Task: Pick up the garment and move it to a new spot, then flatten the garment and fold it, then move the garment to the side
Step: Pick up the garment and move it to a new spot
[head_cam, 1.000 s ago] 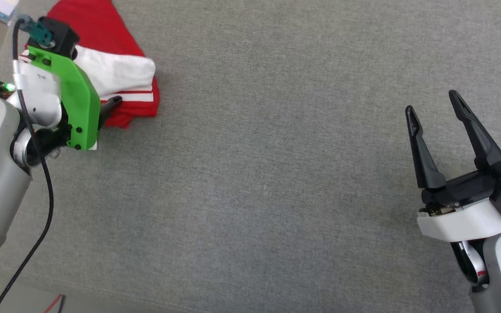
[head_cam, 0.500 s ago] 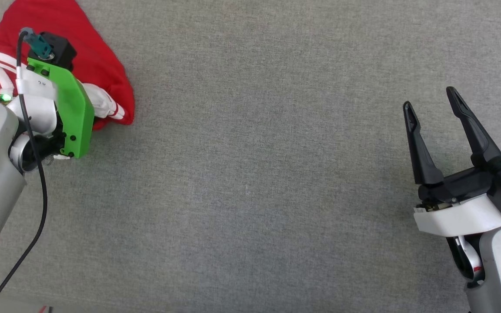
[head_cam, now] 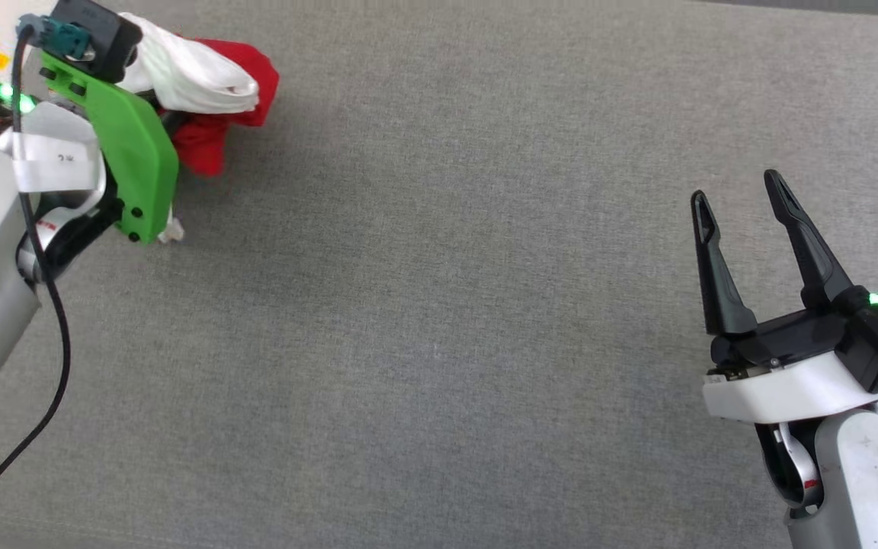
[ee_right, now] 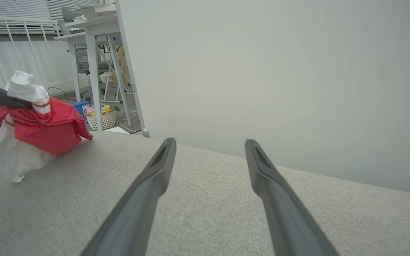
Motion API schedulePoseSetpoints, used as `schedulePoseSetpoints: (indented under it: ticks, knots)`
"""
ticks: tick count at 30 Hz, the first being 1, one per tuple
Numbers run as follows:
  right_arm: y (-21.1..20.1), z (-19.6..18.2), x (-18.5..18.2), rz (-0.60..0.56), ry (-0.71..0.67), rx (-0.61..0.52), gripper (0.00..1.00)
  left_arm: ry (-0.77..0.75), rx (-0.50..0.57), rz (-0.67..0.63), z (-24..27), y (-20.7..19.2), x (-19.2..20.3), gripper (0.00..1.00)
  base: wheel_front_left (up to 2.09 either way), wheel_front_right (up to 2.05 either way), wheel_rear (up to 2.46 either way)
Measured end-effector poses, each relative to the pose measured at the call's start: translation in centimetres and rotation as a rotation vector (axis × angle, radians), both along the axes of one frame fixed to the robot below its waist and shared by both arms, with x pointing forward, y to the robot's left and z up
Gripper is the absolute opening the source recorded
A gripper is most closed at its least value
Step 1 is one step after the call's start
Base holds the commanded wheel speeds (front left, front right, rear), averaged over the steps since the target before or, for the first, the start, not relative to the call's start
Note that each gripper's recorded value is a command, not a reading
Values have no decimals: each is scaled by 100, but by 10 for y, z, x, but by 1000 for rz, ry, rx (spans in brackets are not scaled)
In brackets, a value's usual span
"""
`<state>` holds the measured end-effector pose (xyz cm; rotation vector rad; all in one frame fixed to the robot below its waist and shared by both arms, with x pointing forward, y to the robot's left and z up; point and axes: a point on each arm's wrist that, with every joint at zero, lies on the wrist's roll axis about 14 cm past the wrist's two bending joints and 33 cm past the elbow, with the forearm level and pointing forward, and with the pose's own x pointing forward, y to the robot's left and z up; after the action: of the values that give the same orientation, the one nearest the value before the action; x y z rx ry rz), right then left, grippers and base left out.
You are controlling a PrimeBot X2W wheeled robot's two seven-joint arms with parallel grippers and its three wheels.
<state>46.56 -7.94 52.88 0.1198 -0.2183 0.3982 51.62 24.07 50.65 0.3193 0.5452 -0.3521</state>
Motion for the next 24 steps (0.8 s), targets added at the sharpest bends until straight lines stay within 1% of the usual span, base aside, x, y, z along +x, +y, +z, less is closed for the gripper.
schedulePoseSetpoints:
  ticks: [2,5,11,15,18,20,22,24]
  knots:
    - [-3,7,-3,-12,-13,5,100,-30,9,-62,9,-19,0,0,0,0,0]
    - [-11,14,-8,-39,-24,11,100,-68,9,-173,18,-58,1,0,0,0,0]
    - [-36,20,-15,-120,-31,12,100,-89,-44,-428,14,-162,-7,0,0,0,0]
    - [-61,21,-18,-194,-30,3,100,-90,-112,-591,5,-235,-18,0,0,0,0]
    - [-76,15,-17,-238,-16,-8,100,-71,-148,-693,-11,-282,-29,0,0,0,0]
    - [-84,8,-16,-263,1,-13,100,-26,-171,-755,-31,-310,-43,0,0,0,0]
    - [-91,3,-14,-286,14,-20,100,19,-180,-796,-52,-328,-54,0,0,0,0]
    - [-97,-3,-13,-304,27,-28,100,58,-212,-816,-69,-344,-61,0,0,0,0]
